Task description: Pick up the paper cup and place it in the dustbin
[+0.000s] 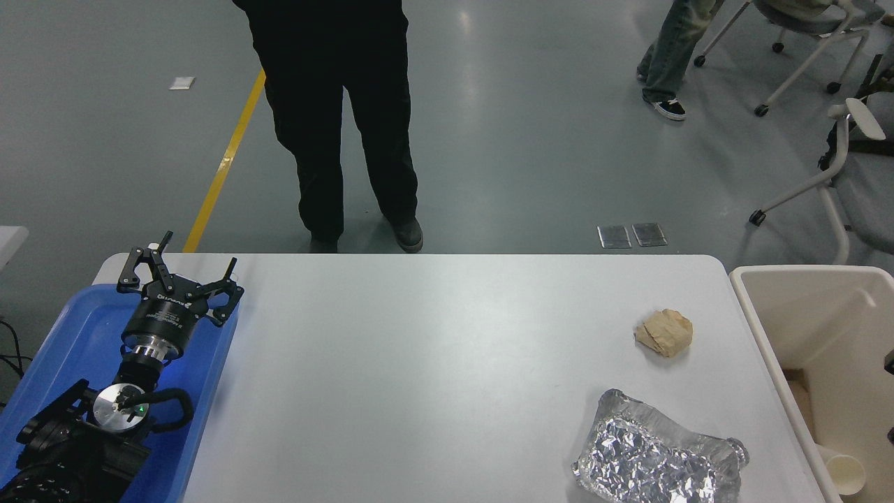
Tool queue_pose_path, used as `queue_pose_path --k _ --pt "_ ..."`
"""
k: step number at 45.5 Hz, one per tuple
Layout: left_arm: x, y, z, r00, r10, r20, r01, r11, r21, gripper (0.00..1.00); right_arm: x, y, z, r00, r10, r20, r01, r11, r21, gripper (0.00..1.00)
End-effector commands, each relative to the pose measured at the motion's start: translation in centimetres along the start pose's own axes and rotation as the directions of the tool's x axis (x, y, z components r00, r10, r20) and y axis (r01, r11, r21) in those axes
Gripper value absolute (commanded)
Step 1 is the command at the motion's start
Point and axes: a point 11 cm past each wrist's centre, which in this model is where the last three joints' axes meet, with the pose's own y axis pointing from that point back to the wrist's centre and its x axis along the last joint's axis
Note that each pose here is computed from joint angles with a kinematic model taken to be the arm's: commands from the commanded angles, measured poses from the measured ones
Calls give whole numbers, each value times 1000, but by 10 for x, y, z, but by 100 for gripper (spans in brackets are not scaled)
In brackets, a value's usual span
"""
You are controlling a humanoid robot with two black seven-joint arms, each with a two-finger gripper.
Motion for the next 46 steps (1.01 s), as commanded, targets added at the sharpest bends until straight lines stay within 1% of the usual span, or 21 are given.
queue_pose_path --k 1,3,7,12,21,24,27,30,32,35,37,41,44,46 --pt "0 0 0 1000 0 0 0 1000 0 99 0 24 2 983 -163 88 162 987 9 85" --pt "0 0 0 1000 0 0 0 1000 0 99 3 30 2 976 -191 106 190 982 14 87" --pt "0 0 0 1000 0 0 0 1000 0 99 13 46 -3 961 -244 131 241 970 38 99" --pt "0 0 0 1000 -1 1 1 1000 1 99 17 72 -9 939 -325 110 320 946 61 100" --pt "0 0 0 1000 -1 1 1 1000 1 99 40 117 -29 919 -394 25 390 916 97 100" --pt "0 0 0 1000 -1 1 1 1000 1 99 49 133 -34 909 -418 -13 417 903 100 100" --pt "0 0 0 1000 -1 1 1 1000 1 99 57 150 -47 885 -459 -79 465 878 111 100" --pt "0 0 0 1000 -1 1 1 1000 1 99 67 164 -66 845 -509 -164 528 842 109 100" --pt "0 0 0 1000 -1 1 1 1000 1 99 72 173 -80 804 -554 -218 583 805 108 100" --pt "0 0 0 1000 1 1 -1 1000 2 99 79 192 -101 723 -637 -266 681 723 118 100" --pt "0 0 0 1000 -1 1 1 1000 1 99 85 206 -112 660 -695 -286 745 655 128 100" --pt "0 0 0 1000 1 1 -1 1000 2 99 99 234 -134 573 -745 -342 817 555 159 100" --pt "0 0 0 1000 1 1 -1 1000 2 99 112 254 -153 535 -746 -397 842 508 182 100" --pt "0 0 0 1000 1 1 -1 1000 2 99 121 268 -165 517 -735 -438 853 487 190 100"
